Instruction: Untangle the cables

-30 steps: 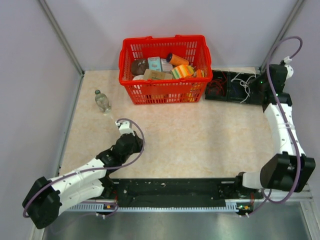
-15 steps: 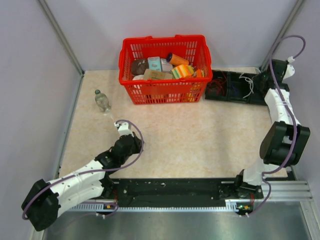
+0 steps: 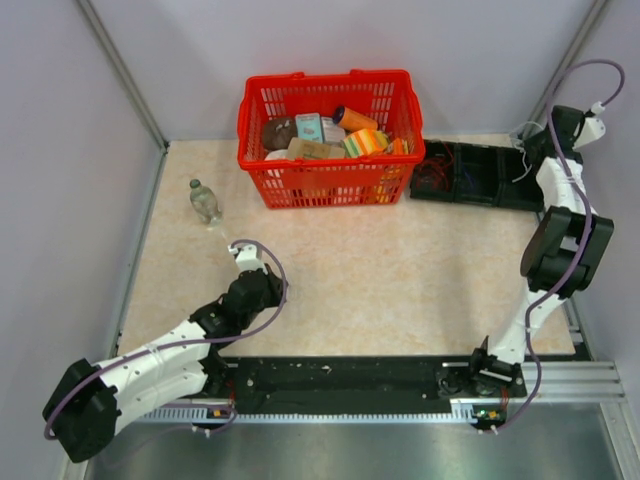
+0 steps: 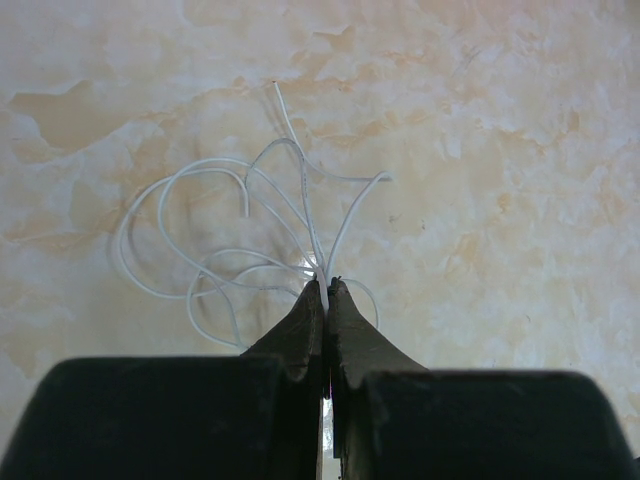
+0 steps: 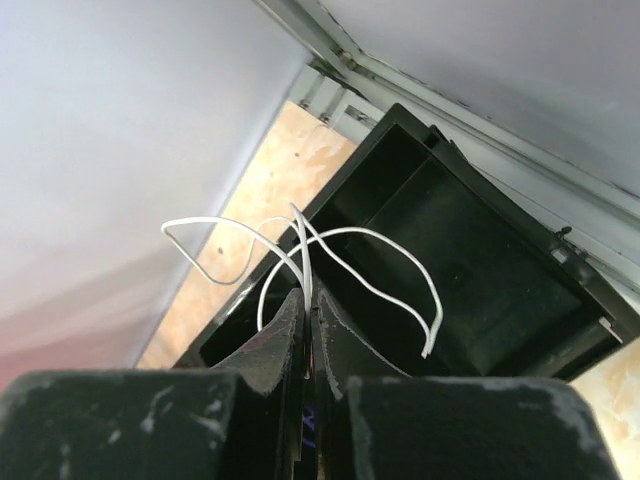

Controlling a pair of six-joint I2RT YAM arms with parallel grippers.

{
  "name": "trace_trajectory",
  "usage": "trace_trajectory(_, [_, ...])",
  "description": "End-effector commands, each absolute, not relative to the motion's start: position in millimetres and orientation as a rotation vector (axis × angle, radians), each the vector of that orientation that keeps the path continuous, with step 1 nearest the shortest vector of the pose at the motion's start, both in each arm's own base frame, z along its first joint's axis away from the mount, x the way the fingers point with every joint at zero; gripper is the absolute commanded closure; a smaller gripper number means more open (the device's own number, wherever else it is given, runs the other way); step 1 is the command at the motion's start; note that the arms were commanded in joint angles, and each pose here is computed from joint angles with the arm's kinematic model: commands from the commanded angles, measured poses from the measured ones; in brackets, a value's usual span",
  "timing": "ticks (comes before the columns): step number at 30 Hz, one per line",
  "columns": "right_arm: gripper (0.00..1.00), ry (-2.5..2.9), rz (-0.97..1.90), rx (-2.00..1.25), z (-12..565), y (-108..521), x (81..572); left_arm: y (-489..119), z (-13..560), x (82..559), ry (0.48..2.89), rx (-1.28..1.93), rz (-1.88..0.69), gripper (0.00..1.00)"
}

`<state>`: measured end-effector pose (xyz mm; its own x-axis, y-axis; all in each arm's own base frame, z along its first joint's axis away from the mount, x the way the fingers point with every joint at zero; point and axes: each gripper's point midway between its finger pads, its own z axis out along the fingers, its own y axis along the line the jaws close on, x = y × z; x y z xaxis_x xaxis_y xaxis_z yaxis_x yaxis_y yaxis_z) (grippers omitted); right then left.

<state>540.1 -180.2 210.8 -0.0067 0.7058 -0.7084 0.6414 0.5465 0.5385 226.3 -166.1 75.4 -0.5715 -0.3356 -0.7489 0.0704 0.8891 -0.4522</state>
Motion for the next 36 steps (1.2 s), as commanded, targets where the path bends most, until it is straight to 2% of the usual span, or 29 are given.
trace_trajectory(1, [1.00, 1.673, 0.069, 1.110, 212.8, -202.8, 560.8, -172.2, 87.9, 231.5, 2.063, -0.183, -0.592, 1.00])
trace_trajectory(13, [1.00, 1.837, -0.081, 1.068, 151.0, -226.1, 552.8, -173.1, 86.6, 232.8, 2.074, -0.180, -0.583, 1.00])
trace_trajectory(19, [1.00, 1.844, -0.190, 1.069, 149.0, -236.2, 532.0, -173.8, 85.8, 234.0, 2.081, -0.181, -0.577, 1.00])
trace_trajectory(27, [1.00, 1.884, -0.112, 1.018, 144.4, -230.6, 553.6, -174.4, 86.2, 233.7, 2.083, -0.179, -0.579, 1.00])
trace_trajectory(36, [1.00, 1.892, -0.215, 1.075, 138.5, -241.0, 537.6, -176.4, 92.6, 235.0, 2.071, -0.176, -0.592, 1.00])
